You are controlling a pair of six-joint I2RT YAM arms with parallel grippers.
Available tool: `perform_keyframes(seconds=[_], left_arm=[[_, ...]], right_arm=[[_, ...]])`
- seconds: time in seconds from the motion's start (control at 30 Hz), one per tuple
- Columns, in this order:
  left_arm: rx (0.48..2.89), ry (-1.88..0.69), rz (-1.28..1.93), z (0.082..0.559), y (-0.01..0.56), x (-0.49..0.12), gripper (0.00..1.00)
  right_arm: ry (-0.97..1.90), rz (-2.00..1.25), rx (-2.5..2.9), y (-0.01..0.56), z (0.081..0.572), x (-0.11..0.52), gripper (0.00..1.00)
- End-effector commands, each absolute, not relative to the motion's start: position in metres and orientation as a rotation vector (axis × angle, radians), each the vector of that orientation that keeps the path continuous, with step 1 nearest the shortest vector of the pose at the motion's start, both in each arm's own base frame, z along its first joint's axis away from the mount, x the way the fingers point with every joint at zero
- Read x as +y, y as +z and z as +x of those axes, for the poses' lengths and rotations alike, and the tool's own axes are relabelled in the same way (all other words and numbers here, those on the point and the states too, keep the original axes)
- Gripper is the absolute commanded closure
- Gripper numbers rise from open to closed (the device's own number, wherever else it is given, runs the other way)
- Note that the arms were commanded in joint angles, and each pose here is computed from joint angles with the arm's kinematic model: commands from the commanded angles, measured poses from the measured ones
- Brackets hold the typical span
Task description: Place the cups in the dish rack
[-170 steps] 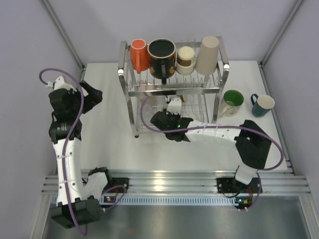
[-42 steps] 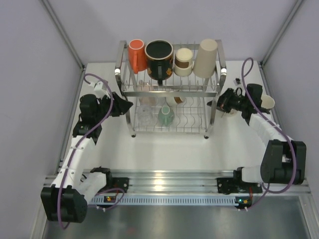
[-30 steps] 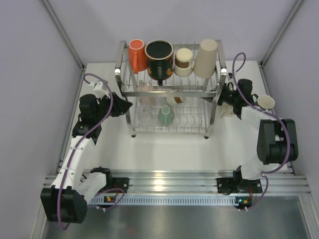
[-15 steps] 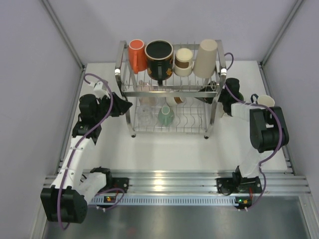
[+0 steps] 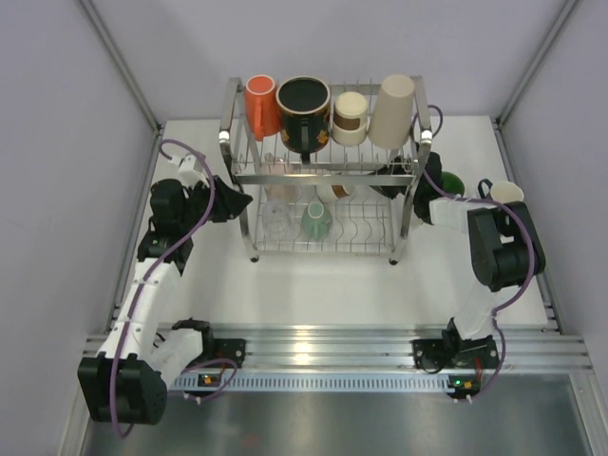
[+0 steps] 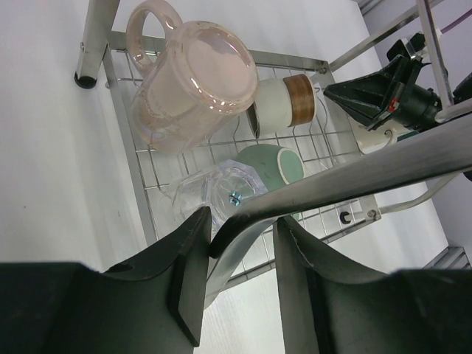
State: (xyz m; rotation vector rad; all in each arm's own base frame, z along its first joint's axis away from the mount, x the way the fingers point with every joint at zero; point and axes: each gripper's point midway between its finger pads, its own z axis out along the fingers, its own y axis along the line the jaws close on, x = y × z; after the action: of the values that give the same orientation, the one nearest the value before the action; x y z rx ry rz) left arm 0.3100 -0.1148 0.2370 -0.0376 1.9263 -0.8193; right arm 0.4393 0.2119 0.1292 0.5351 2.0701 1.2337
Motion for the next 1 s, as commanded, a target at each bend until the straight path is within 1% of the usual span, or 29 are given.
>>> perform_keyframes(seconds=[0.0, 0.2, 0.5, 0.83, 0.97], left_arm=[[1.799, -0.857, -0.039, 0.322, 0.279, -0.117, 1.0], [1.8, -0.862, -0.04, 0.321, 0.278, -0.118, 1.0], [1.781, -0.888, -0.039, 0.324, 0.28, -0.121, 1.0], [1.789, -0.904, -0.042, 0.324, 0.275, -0.122, 1.0], [1.78, -0.912, -0.046, 0.322, 0.277, -0.123, 1.0]], right_arm=[[1.183, 0.625, 2.026, 0.122, 0.447, 0.209, 1.0], [1.13, 0.663, 2.112, 0.102, 0.453, 0.216, 1.0], [1.088, 0.63, 2.176, 0.092, 0.456, 0.235, 1.0], [1.203, 0.412, 2.237, 0.103, 0.453, 0.27, 1.0], [1.334, 0.312, 2.163, 0.118, 0.448, 0.283, 1.0]])
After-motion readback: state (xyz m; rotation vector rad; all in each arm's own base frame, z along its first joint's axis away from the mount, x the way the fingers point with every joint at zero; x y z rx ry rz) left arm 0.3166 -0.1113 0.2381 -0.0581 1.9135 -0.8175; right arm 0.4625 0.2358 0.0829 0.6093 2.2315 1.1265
